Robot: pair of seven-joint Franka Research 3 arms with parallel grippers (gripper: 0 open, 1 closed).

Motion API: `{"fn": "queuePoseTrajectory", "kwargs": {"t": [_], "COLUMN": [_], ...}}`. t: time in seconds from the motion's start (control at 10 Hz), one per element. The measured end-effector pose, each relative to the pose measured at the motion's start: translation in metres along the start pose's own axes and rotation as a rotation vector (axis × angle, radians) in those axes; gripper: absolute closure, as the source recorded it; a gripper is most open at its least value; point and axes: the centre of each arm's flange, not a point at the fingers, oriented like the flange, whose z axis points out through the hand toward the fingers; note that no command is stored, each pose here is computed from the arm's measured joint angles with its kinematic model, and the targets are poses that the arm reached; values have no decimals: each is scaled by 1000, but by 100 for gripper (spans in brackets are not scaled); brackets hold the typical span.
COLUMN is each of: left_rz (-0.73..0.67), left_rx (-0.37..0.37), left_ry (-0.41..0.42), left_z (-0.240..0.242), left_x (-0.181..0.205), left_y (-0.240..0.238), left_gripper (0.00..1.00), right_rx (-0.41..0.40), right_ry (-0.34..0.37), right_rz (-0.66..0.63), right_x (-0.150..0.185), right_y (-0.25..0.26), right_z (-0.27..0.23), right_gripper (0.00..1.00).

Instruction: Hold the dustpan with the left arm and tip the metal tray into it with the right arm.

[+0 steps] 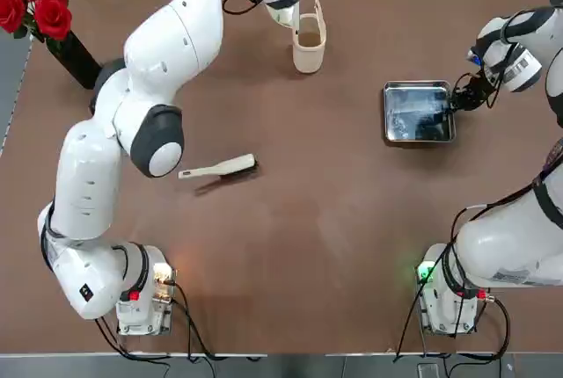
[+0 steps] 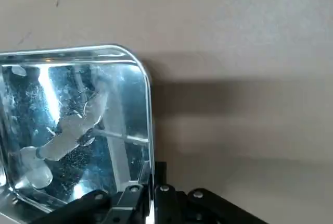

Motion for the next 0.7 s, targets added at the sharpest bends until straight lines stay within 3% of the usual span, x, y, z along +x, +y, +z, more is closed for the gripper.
{"fn": "queuePoseTrajectory", "kwargs": {"t": [0.3,0.7], "left_rz": [33,37], "left_rx": [68,133], "left_ry": [-10,-34], "left_z": [-18,-20], "left_x": [14,17], "left_y": [15,14], "left_gripper": [67,67], "right_rx": [1,14], "right_ry": [-10,3], "right_rz": [-44,5], "right_x": [2,-5], "right_y": [-1,15], "right_z": [7,3], "right_gripper": [95,93]}}
